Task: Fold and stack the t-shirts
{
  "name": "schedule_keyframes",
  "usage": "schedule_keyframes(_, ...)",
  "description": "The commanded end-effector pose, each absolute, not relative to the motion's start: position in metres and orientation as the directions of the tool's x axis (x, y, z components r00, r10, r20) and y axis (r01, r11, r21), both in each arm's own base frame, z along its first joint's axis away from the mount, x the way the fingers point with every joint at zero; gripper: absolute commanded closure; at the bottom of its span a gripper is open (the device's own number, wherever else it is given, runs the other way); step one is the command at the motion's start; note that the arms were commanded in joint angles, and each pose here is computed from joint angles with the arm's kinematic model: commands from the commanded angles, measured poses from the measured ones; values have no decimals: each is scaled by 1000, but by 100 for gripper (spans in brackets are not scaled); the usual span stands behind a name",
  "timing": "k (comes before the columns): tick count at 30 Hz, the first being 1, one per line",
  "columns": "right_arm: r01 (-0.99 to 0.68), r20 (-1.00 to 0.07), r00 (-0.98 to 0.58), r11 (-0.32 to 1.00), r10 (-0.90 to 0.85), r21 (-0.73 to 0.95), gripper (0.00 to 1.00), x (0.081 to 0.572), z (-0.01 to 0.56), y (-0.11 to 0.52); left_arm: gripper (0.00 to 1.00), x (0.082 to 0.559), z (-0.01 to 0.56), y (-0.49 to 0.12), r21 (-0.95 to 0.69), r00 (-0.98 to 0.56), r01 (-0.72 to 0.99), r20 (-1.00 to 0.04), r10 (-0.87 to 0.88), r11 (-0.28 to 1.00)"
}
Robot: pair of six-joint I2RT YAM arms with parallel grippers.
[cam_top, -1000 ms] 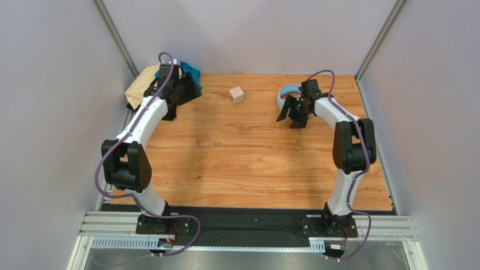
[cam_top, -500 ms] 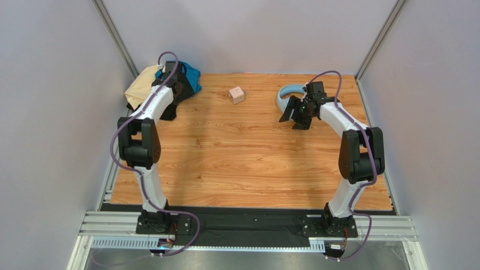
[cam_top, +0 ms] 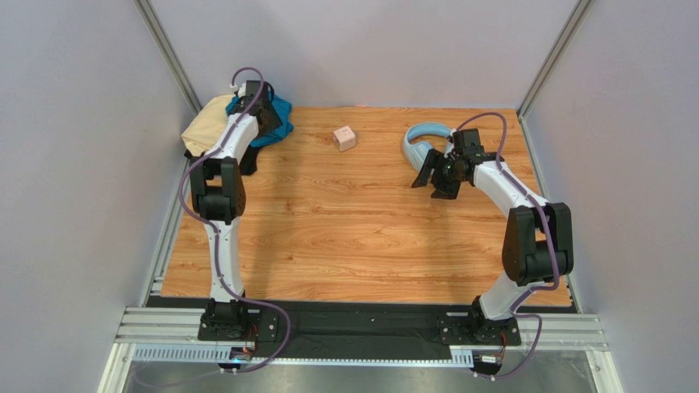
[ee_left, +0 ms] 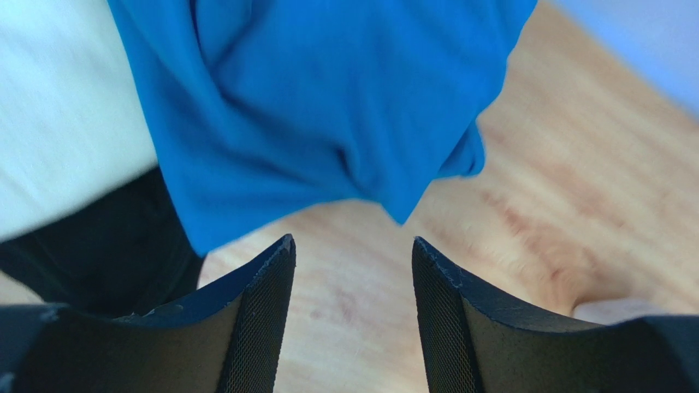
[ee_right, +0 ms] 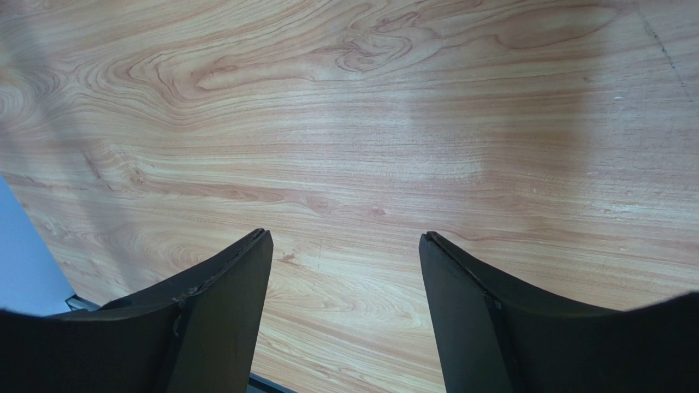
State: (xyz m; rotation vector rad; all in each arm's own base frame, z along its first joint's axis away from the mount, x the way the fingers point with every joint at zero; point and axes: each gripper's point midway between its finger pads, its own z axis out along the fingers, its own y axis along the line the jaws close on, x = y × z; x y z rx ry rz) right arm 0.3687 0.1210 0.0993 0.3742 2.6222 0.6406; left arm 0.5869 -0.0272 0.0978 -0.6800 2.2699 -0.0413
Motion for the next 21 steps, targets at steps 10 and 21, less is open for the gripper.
schedule_keyframes(10,207,-373,-836,860,403,466,30,374,119,82,38,637,102,-23,-311,-483,-491,-680,-552,814)
schedule_keyframes(21,259,-336,-833,846,440,465,31,377,111,74,38,628,65,-30,-316,-526,-536,-600,-602,783)
